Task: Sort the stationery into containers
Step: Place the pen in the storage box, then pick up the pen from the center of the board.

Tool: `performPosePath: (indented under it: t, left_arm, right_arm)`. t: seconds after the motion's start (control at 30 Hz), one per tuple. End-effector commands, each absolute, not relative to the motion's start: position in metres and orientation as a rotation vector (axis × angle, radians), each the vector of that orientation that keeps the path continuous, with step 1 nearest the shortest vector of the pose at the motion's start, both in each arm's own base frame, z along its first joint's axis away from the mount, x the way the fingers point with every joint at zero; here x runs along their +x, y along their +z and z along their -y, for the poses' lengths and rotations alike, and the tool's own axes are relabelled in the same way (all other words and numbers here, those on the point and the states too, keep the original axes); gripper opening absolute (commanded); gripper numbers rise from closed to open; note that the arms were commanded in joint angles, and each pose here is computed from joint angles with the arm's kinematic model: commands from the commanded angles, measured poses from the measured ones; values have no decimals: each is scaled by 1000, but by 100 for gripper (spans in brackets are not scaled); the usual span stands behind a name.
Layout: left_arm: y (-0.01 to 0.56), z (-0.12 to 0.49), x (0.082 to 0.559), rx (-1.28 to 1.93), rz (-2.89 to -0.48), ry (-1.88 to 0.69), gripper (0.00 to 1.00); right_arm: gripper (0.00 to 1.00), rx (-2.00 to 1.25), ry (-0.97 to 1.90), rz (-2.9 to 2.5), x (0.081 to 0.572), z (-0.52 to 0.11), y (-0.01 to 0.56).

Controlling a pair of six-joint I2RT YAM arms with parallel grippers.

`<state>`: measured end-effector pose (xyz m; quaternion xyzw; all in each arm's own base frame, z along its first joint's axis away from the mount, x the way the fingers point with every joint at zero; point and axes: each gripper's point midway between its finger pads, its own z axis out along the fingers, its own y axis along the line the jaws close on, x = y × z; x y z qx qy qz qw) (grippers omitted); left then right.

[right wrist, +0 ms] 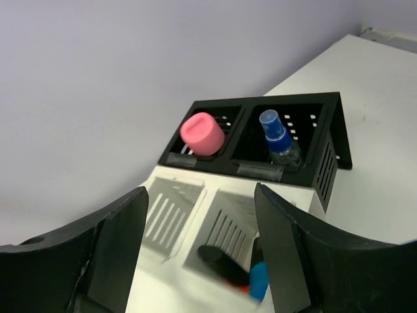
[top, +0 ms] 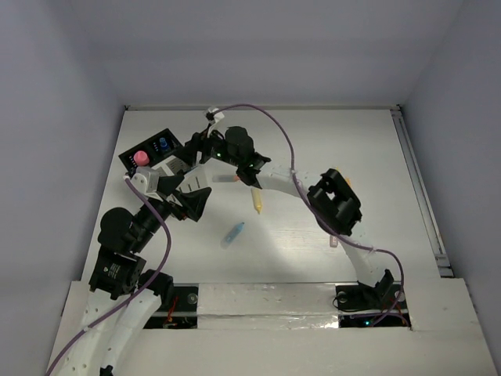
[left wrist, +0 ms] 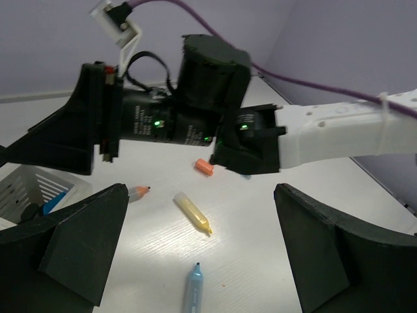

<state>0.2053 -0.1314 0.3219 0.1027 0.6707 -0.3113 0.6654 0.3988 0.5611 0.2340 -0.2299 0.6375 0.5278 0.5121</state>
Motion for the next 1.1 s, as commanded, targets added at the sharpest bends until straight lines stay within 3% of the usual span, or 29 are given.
performPosePath:
  t: [0.0, 0.1, 0.4, 0.53, 0.63, 0.67, 0.7, 0.83, 1.07]
  left_arm:
    - [340, 134, 206, 242, -1463, -713, 93]
    - [338, 134, 206, 244, -1467, -712, 92]
    - [333, 139, 209, 252, -1486, -732, 87]
    - [332, 137, 211, 247, -1490, -724, 86]
    - [330, 137, 212, 243, -1497, -725, 86]
    - [330, 138, 212, 245, -1497, -727, 86]
    - [330, 138, 212, 245, -1497, -727, 86]
    - [330, 137, 214, 243, -1498, -726, 86]
    - [330, 137, 213, 243, -1498, -726, 86]
  right_arm:
    - [72, -539, 1219, -1419, 379, -530, 303]
    - [70, -491, 1144, -1493, 382, -500, 289]
    - [30, -401, 922, -1928, 353, -382, 184]
    - [29, -487, 956, -2119, 311, -367, 149]
    - [38, -518, 942, -2266, 276, -356, 129]
    - [44, -543, 939, -2285, 262, -359, 126]
    - [60, -542, 946, -2308, 251, -359, 126]
    - [79, -662, 946, -2442, 198, -377, 102]
    - [79, -658, 944, -2551, 180, -402, 62]
